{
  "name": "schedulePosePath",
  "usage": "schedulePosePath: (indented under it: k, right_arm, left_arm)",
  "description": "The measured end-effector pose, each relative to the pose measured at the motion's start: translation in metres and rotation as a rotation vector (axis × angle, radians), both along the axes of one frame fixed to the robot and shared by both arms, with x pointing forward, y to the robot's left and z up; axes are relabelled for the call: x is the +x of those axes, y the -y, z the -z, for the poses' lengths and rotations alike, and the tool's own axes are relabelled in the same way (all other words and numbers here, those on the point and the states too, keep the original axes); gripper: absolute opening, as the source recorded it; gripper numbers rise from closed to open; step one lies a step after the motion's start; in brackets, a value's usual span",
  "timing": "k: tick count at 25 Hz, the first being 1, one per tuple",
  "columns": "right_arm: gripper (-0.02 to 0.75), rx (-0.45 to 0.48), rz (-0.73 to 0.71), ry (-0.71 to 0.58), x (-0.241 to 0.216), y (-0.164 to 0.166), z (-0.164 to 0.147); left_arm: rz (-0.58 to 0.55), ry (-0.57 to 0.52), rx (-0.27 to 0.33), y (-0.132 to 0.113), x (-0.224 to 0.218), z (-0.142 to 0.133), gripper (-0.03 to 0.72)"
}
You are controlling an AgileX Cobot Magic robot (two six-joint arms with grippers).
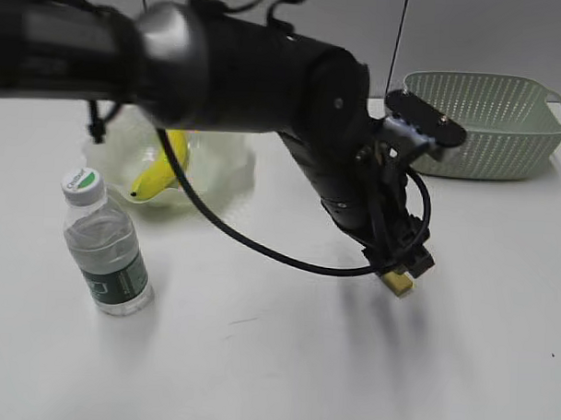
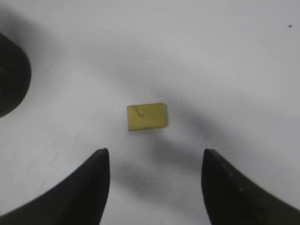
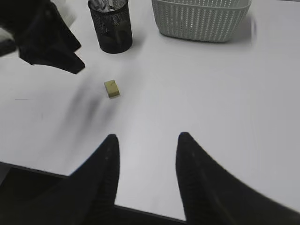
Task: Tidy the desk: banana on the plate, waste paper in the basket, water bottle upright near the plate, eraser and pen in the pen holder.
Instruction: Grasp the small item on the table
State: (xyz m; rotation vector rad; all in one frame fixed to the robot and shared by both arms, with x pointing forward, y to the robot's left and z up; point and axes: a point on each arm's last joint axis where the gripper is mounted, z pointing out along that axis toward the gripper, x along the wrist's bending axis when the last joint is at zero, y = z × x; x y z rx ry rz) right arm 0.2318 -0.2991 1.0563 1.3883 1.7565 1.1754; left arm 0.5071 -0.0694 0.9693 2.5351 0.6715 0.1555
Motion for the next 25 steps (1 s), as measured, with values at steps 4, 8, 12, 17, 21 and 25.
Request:
schedulePosePath:
  k: [4, 8, 12, 17, 21, 25]
  right_arm:
    - [0.330, 0.001, -0.001, 0.000, 0.000, 0.000, 0.000]
    - [0.330, 0.001, -0.001, 0.000, 0.000, 0.000, 0.000]
    - [0.330, 0.002, 0.000, 0.000, 0.000, 0.000, 0.000]
    - [0.330, 0.003, 0.000, 0.000, 0.000, 0.000, 0.000]
    - [0.330, 0.003, 0.000, 0.000, 0.000, 0.000, 0.000]
    - [0.330, 0.003, 0.000, 0.000, 0.000, 0.000, 0.000]
  left_arm:
    - [0.017, -0.030, 0.062, 0.022, 0.017, 0.029, 0.470]
    - [0.016, -0.046, 0.080, 0.034, 0.025, 0.046, 0.469]
    - [0.000, -0.063, 0.088, 0.039, 0.029, 0.062, 0.469]
    - [-0.013, -0.072, 0.093, 0.042, 0.031, 0.079, 0.468]
    - [-0.018, -0.056, 0.072, 0.044, 0.033, 0.081, 0.312]
    - [-0.018, -0.054, 0.069, 0.044, 0.033, 0.079, 0.265]
